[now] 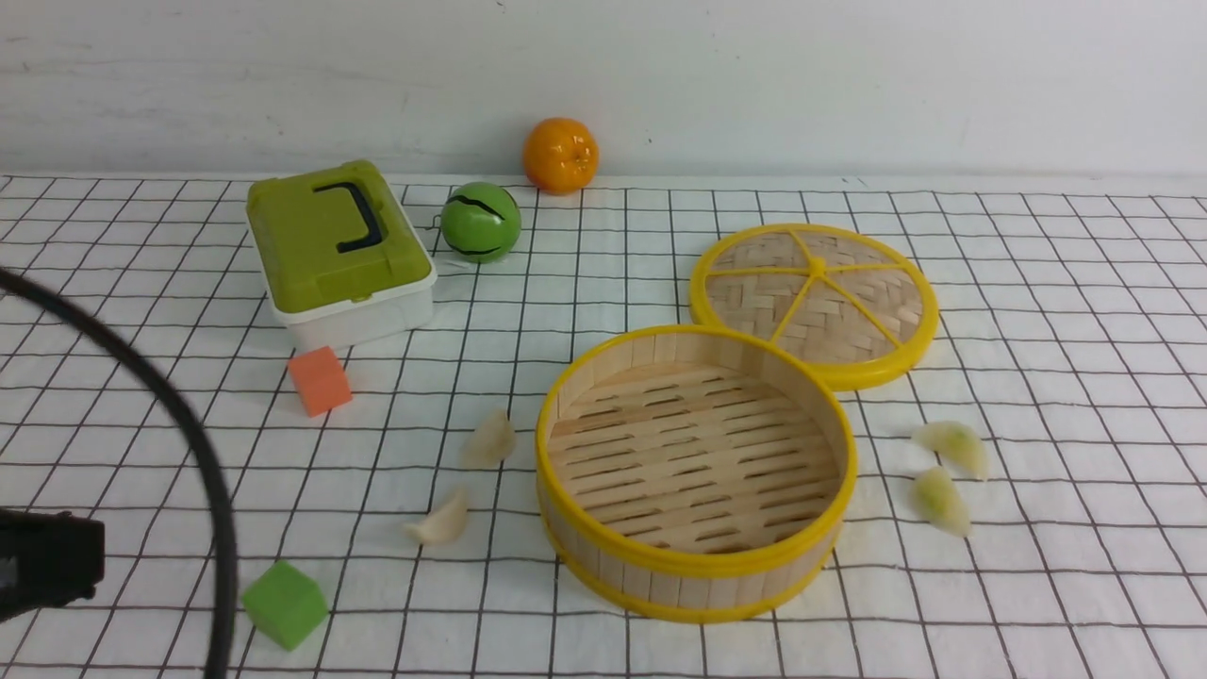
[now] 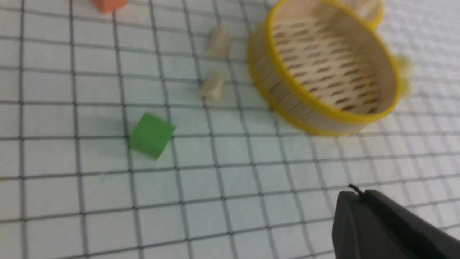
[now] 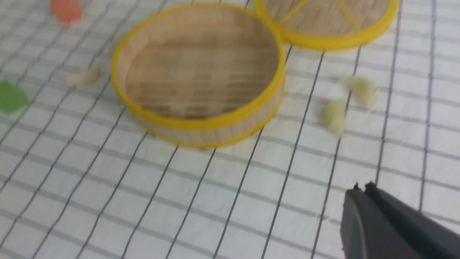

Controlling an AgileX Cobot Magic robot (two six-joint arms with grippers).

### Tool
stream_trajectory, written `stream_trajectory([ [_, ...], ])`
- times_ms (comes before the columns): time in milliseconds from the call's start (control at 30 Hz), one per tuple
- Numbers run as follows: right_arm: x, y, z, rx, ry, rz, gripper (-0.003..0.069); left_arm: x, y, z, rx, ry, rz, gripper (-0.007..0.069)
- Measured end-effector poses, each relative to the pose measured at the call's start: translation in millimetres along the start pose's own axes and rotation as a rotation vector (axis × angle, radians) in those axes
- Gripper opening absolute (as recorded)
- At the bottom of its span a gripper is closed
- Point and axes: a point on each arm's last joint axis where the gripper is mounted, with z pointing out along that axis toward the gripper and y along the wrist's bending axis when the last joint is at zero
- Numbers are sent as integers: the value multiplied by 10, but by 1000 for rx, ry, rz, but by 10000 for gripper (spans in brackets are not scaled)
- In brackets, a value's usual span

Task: Put the dumplings into the steamer on the table with the white tablecloth.
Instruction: 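Reach for and grasp a dumpling on the table with the left gripper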

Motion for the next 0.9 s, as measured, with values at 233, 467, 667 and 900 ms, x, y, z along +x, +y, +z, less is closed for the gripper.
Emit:
stream_trajectory([
  [233,-73,116,295,-114,177,-86,-22,-401,-41,504,-156,299,192,-13],
  [467,-62,133,318,-106,201,-142,-20,-856,-309,1471,-210,458,181,106],
  [667,-12,140,296,-116,256,-144,-18,-1097,-387,2262,-160,516,209,380],
  [900,58,151,227,-126,312,-155,-15,-1212,-332,3050,-194,538,239,491],
])
